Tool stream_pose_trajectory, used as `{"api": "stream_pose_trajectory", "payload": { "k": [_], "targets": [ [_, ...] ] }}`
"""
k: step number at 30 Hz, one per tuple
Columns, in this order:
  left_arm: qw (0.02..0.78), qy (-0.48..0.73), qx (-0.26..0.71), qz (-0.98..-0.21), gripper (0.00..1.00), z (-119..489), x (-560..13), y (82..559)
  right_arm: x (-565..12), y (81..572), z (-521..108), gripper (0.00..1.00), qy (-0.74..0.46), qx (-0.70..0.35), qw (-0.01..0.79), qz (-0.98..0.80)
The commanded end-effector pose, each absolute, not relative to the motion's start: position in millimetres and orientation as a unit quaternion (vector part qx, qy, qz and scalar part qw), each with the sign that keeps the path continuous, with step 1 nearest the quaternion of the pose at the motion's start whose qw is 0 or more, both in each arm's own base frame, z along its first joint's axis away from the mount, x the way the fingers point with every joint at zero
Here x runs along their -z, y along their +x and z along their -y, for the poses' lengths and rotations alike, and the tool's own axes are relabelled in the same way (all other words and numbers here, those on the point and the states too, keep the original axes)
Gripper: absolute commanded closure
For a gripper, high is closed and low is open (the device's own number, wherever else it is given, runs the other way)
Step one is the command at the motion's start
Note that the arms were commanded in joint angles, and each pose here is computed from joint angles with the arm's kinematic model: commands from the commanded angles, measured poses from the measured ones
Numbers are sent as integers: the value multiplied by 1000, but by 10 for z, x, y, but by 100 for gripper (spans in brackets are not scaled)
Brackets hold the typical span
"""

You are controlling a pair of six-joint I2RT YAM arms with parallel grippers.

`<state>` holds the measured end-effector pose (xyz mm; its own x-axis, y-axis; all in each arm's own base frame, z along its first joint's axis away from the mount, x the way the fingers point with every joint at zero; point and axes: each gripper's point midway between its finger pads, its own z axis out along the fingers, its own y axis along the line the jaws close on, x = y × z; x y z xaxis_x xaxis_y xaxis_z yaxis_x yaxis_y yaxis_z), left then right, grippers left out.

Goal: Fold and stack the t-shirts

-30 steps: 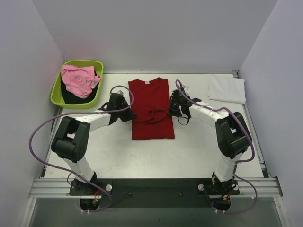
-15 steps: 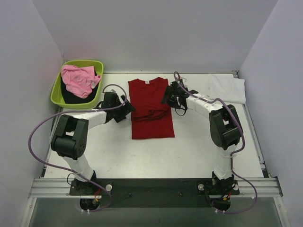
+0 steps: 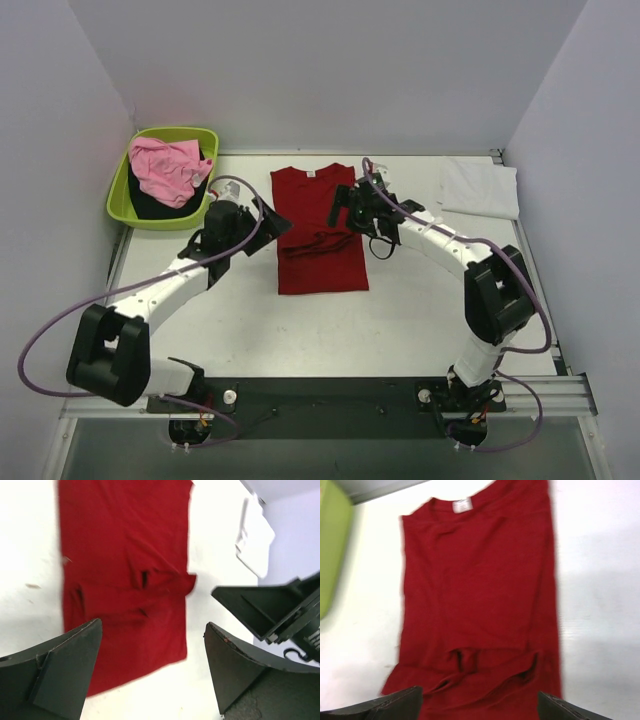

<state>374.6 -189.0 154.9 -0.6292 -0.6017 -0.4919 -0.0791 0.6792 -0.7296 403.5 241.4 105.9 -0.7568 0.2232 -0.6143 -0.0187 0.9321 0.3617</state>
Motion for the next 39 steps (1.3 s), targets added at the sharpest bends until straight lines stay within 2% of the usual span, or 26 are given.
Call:
{"api": "stream_pose_trajectory", "payload": {
  "k": [1,10,19,30,39],
  "targets": [
    [386,-170,376,-825,7,2094,-1535,3350,-1221,3696,-2619,0,17,-212,328,-920],
    [392,-78,489,-776,7,2467,-1508,2868,-1214,3470,-3042,0,30,-327,263,-907],
    [406,-31,574,-711,8,2621,-1524,2718,-1245,3435,-3217,0,24,-354,243,-903],
    [359,-56,592,-719,4,2633,-966,2602,-1172,3315,-3413,0,42,-394,191,-898],
    [346,-62,590,-727,3,2618,-725,2553,-988,3350,-3583,0,62,-412,164,-894]
  ]
}}
